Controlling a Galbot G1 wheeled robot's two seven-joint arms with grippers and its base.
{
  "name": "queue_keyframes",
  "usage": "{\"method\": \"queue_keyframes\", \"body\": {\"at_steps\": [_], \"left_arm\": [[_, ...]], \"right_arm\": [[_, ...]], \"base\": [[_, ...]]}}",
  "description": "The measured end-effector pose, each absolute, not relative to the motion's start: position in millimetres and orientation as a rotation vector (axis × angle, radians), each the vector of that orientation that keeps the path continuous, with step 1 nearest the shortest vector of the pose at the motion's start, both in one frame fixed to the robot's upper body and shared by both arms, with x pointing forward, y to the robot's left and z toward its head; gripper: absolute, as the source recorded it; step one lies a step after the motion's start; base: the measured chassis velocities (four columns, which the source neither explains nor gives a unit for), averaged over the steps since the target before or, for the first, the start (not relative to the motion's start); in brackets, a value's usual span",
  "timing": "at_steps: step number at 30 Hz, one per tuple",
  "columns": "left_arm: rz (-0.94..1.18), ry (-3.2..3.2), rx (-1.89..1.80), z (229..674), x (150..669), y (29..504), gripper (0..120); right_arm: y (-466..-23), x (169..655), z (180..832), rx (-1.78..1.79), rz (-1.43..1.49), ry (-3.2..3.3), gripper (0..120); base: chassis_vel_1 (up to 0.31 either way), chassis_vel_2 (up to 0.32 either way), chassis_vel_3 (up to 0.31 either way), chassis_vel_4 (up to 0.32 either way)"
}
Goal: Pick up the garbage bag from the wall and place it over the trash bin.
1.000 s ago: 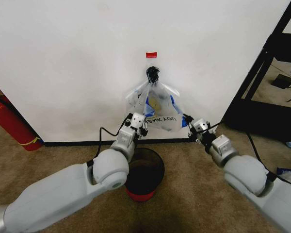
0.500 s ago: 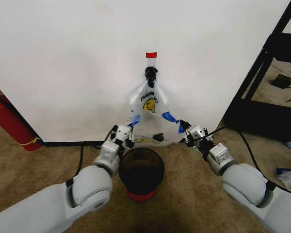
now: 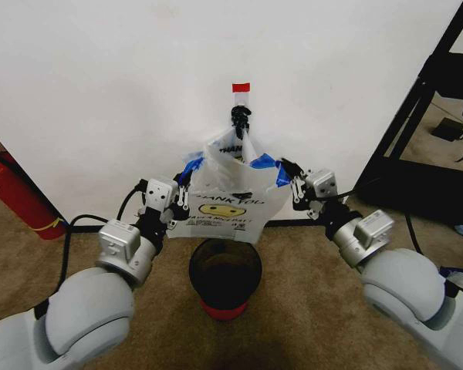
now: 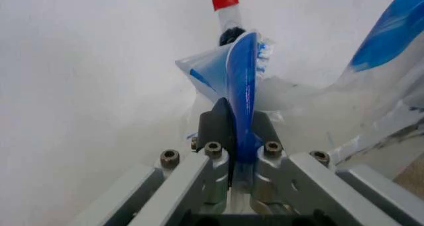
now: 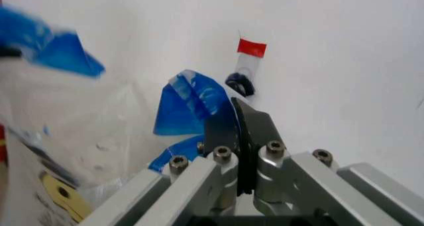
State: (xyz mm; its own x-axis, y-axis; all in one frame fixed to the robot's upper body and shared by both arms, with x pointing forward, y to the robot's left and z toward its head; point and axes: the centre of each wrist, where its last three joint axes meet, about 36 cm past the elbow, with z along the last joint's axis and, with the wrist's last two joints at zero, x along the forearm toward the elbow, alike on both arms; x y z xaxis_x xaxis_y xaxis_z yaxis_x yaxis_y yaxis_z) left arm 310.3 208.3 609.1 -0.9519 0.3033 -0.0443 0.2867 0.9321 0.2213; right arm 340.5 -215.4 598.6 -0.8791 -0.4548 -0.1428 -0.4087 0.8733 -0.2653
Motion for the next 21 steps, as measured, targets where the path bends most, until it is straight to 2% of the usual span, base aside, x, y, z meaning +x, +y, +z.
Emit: {"method": "queue_keyframes", "body": {"at_steps": [12,18,21], "left_arm": [[0.275,3.044,0.458,606.2,309.7,207.9,2],[0.126,3.094,0.478,594.8,304.6,195.2,2],[-0.022,3.163,0.439,579.6,307.9,186.7,0]], "right_arm": [[-213.8,334.7,609.0,-0.636,-0.070,2.924,0],[-207.3,335.8,584.6,-0.617,-0.017,2.968,0],[-197.5,345.2,563.7,-0.594,0.060,2.996,0]], "base": [[0.000,0.000,0.000,0.000],[0.000,0.000,0.000,0.000],[0.000,0.000,0.000,0.000]]}}
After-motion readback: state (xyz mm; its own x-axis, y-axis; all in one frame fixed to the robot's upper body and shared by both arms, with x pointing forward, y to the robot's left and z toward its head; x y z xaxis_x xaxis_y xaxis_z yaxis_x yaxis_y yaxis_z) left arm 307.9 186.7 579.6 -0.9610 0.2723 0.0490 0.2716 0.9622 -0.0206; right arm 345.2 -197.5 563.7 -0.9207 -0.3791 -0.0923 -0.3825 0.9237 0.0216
